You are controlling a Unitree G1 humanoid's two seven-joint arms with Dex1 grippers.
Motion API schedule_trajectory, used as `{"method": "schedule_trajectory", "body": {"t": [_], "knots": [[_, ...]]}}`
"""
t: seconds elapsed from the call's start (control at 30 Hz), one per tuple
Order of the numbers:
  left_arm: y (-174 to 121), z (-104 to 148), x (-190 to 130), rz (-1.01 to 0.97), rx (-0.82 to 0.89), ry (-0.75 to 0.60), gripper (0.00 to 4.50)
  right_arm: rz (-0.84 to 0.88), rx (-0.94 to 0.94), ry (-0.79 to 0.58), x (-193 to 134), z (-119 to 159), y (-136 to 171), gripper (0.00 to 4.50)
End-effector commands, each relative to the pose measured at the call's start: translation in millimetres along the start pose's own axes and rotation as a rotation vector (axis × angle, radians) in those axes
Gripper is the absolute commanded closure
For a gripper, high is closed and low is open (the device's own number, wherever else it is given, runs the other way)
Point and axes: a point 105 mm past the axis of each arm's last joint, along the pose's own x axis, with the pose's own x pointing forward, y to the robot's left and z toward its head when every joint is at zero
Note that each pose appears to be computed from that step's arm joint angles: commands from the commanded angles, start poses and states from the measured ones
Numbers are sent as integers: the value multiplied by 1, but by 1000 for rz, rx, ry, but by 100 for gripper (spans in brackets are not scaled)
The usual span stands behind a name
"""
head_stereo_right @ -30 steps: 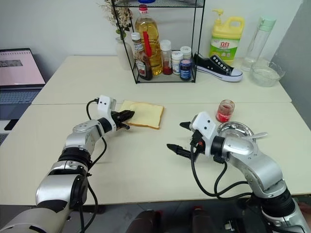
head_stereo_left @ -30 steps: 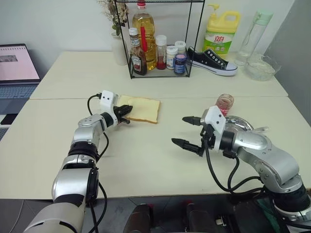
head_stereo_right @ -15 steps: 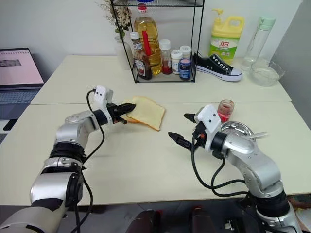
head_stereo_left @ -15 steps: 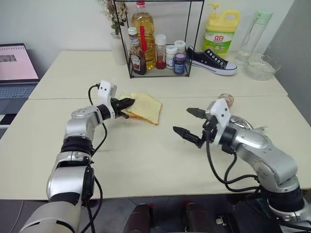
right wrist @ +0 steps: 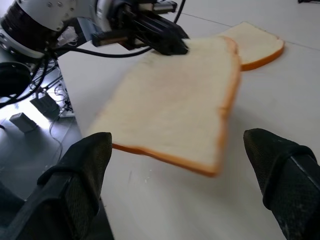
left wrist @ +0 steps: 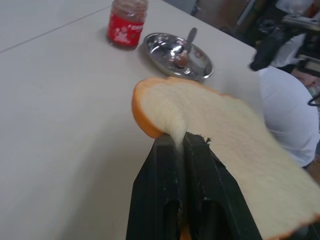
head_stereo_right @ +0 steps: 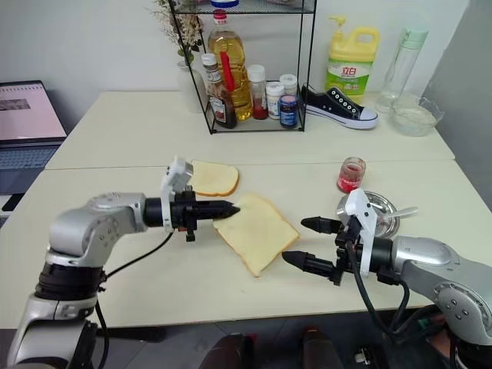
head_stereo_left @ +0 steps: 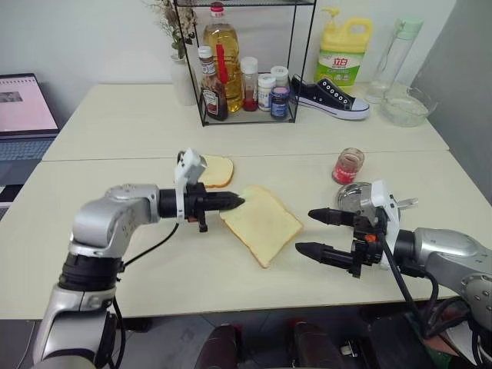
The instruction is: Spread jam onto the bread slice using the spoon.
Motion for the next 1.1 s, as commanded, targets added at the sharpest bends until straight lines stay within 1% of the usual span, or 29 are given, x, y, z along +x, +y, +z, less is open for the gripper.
{"method": "schedule_trajectory", "body": {"t": [0.03, 0.17, 0.3, 0.43, 0.53, 0.8, 0.87, 0.9, 0.97, 1.07, 1.1], "knots": [[-3, -5, 6, 49, 70, 5, 445, 20, -24, -12, 0, 3, 10, 0], [-1, -23, 12, 72, 103, 48, 445, 32, -14, 5, -2, 0, 12, 0], [8, -37, 10, 105, 182, 116, 445, 34, -19, 22, -4, -1, 11, 0], [17, -40, 6, 134, 199, 125, 445, 35, -26, 39, -5, -3, 10, 0], [30, -44, 7, 194, 230, 135, 445, 29, -29, 47, -5, -5, 9, 0], [34, -40, 21, 208, 218, 76, 445, 16, -41, 56, -6, -6, 5, 0], [30, -40, 21, 178, 215, 75, 394, 14, -43, 58, -7, -7, 5, 0], [29, -40, 20, 168, 218, 81, 379, 12, -43, 60, -7, -7, 4, 0], [30, -39, 14, 168, 230, 89, 316, 6, -44, 67, -9, -8, 3, 0], [32, -28, -5, 169, 215, 79, 213, -27, -46, 68, -15, -8, -1, 0], [32, -22, -12, 172, 227, 80, 188, -51, -45, 61, -18, -6, -3, 0]]}}
